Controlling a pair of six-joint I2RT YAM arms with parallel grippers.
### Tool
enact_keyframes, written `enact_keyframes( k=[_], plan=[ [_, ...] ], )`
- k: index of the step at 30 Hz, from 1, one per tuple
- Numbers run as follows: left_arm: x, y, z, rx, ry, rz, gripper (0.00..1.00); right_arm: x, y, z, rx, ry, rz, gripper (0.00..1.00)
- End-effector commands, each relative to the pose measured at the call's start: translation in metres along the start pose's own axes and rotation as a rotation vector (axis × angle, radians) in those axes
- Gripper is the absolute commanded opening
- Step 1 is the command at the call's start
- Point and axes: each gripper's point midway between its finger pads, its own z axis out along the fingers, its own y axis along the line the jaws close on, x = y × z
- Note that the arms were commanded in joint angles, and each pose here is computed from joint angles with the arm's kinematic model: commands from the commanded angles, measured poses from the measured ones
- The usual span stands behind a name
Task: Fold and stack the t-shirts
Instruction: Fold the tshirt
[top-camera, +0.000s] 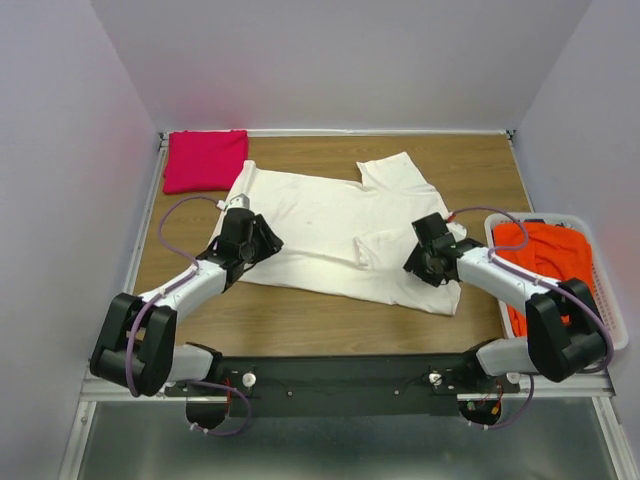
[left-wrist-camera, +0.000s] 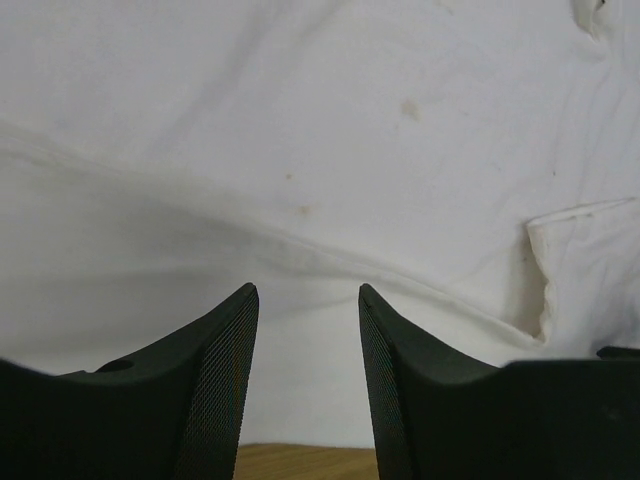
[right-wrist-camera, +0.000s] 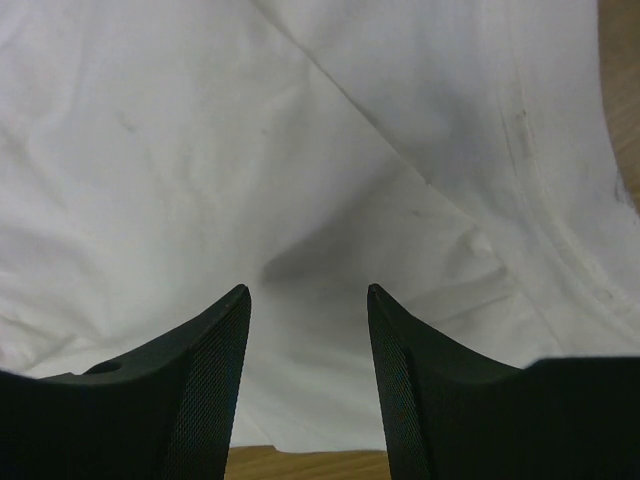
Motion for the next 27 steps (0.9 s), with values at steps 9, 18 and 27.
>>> enact_keyframes(
  k=[9,18,27],
  plan=[
    [0.011,0.049,0.019,-0.23,-0.048,-0.146,0.52,0.045,-0.035,0.002,0.006,0.06,0.191,0.58],
    [0.033,0.065,0.002,-0.267,-0.025,-0.227,0.52,0.014,-0.052,0.013,0.063,0.043,0.197,0.76],
    [0.056,0.073,-0.019,-0.256,0.018,-0.267,0.45,-0.013,-0.054,0.023,0.076,0.06,0.173,0.8]
  ],
)
